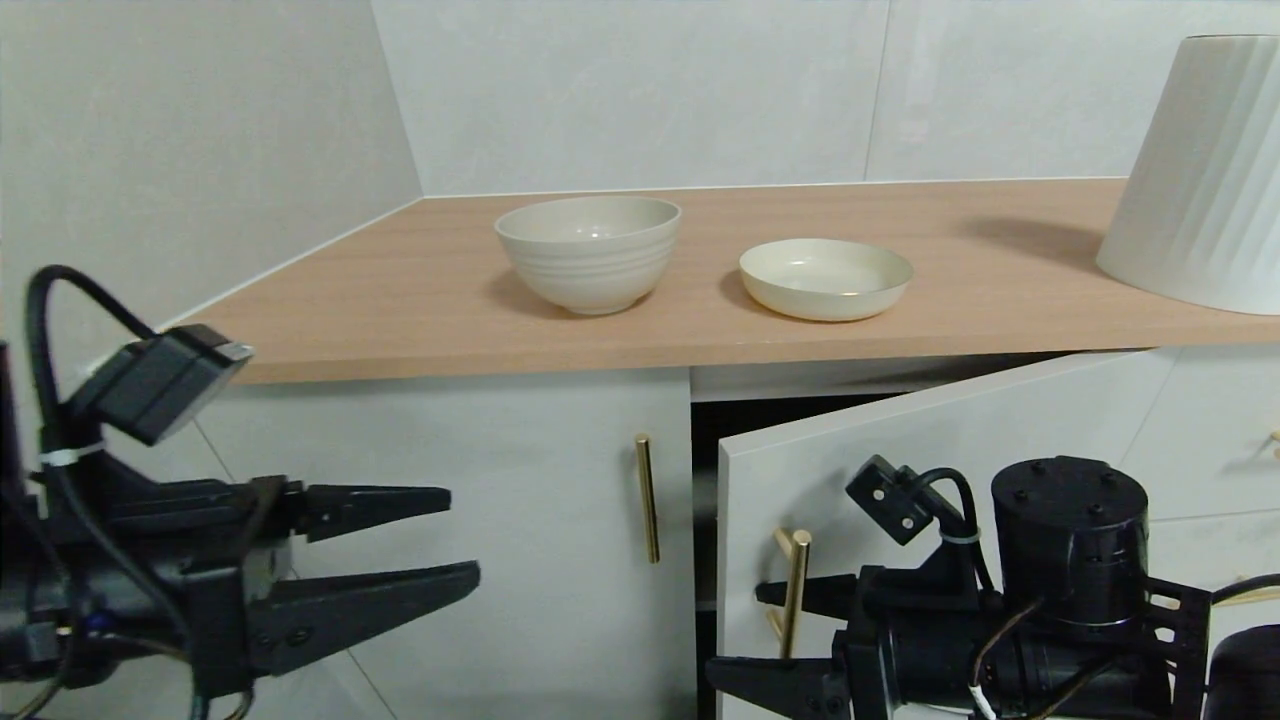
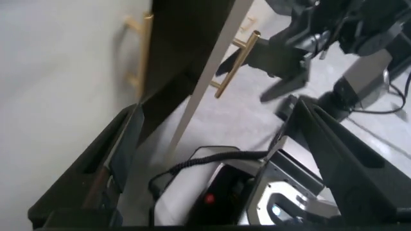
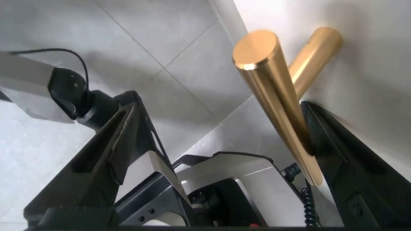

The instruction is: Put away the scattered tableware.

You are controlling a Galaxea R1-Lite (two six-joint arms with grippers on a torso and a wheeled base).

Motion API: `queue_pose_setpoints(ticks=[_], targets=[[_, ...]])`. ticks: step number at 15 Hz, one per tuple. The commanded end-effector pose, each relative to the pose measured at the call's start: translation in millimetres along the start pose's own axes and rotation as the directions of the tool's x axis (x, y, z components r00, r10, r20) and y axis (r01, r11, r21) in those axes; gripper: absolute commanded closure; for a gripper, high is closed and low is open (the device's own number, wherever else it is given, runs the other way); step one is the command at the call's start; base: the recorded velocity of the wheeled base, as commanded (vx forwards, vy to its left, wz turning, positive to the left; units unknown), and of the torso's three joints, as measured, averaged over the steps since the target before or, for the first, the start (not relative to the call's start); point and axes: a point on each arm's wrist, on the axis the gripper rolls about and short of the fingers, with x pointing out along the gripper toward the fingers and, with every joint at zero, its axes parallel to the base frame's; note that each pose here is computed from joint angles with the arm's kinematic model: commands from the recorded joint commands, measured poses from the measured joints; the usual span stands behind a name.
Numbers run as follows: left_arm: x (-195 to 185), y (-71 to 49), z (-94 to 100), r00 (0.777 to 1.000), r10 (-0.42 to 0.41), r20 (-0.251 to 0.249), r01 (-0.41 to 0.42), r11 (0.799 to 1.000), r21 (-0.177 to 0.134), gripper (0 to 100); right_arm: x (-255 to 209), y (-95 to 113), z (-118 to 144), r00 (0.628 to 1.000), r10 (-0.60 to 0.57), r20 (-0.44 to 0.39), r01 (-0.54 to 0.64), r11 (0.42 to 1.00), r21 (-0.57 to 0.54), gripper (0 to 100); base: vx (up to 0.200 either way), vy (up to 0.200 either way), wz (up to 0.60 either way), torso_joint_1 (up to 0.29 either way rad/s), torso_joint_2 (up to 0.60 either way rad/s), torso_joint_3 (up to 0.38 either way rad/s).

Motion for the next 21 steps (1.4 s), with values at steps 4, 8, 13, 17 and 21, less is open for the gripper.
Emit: queue_pose_setpoints(ticks=[4, 8, 13, 17, 21], targets=[[68.0, 30.9, -28.6, 0.982, -0.102, -0.161, 0.089, 0.992, -0.089, 0, 1.9, 0.8, -2.6, 1.000, 0.004, -0.012, -0.004, 1.000, 0.002, 0, 0.000, 0.000, 0.00, 0.000, 0.00, 0.000], [84.8, 33.1, -32.5, 0.976, -0.128, -0.176, 0.113, 0.989, -0.094, 100, 2.9, 0.0, -4.6, 1.000, 0.003, -0.020, -0.003, 1.000, 0.006, 0, 0.000, 0.000, 0.00, 0.000, 0.00, 0.000], [105.8, 42.3, -21.4, 0.989, -0.129, -0.073, 0.124, 0.990, -0.071, 100, 2.7, 0.3, -4.3, 1.000, 0.003, -0.019, -0.003, 1.000, 0.005, 0, 0.000, 0.000, 0.00, 0.000, 0.00, 0.000], [154.9, 58.7, -40.4, 0.988, -0.153, 0.021, 0.153, 0.988, -0.012, 100, 2.1, 0.8, -3.8, 1.000, 0.004, -0.016, -0.004, 1.000, 0.004, 0, 0.000, 0.000, 0.00, 0.000, 0.00, 0.000], [174.0, 56.6, -58.1, 0.979, -0.174, 0.109, 0.168, 0.984, 0.061, 100, 2.0, 0.7, -4.2, 1.000, 0.004, -0.018, -0.004, 1.000, 0.004, 0, 0.000, 0.000, 0.00, 0.000, 0.00, 0.000]])
